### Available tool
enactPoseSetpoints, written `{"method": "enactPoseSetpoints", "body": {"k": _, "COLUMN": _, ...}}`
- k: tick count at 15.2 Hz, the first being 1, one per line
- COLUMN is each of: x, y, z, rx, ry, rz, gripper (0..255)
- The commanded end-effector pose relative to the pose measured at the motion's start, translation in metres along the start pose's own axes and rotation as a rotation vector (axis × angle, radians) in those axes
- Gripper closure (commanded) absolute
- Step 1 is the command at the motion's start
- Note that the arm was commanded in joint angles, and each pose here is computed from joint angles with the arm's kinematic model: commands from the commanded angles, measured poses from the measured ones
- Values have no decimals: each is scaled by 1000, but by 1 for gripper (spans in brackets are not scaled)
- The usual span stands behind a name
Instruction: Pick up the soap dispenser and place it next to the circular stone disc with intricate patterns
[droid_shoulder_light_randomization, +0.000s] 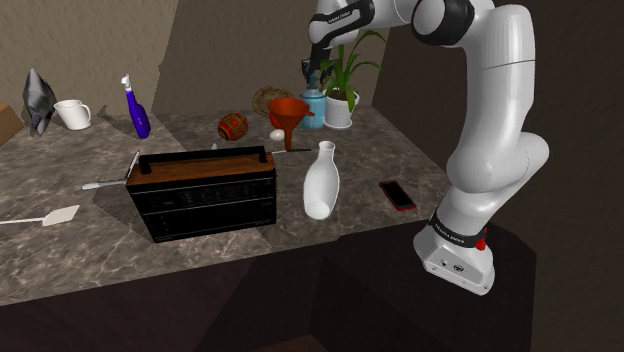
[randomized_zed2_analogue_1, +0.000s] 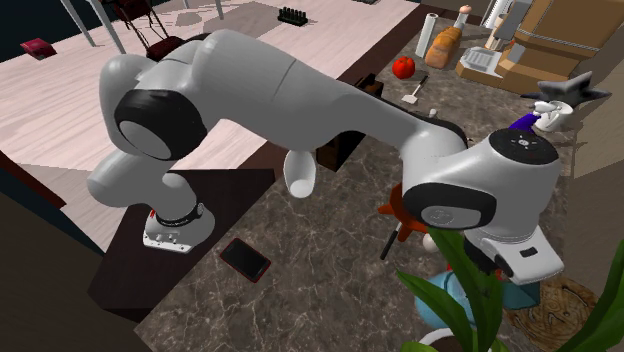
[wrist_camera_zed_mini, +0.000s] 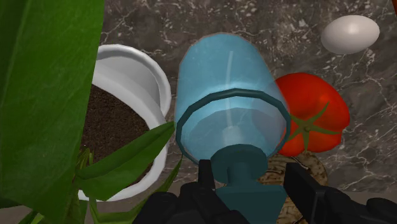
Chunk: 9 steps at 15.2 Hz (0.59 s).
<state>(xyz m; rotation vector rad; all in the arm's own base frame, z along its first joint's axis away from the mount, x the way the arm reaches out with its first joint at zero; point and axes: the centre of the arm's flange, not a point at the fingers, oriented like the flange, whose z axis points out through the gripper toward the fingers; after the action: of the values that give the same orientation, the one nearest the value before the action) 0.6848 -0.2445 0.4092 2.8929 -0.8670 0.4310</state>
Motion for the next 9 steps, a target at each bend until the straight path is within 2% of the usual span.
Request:
{"method": "enactPoseSetpoints", "body": {"k": 1, "x": -2, "y": 1, "z": 7, "rx": 0, "ry": 1, "rz": 0, "gripper": 255}}
{"method": "enactPoseSetpoints", "body": {"k": 8, "x": -2, "y": 1, "z": 7, "rx": 0, "ry": 1, "rz": 0, "gripper": 255}}
{"method": "enactPoseSetpoints", "body": {"k": 9, "x": -2, "y": 1, "z": 7, "rx": 0, "ry": 1, "rz": 0, "gripper": 0}}
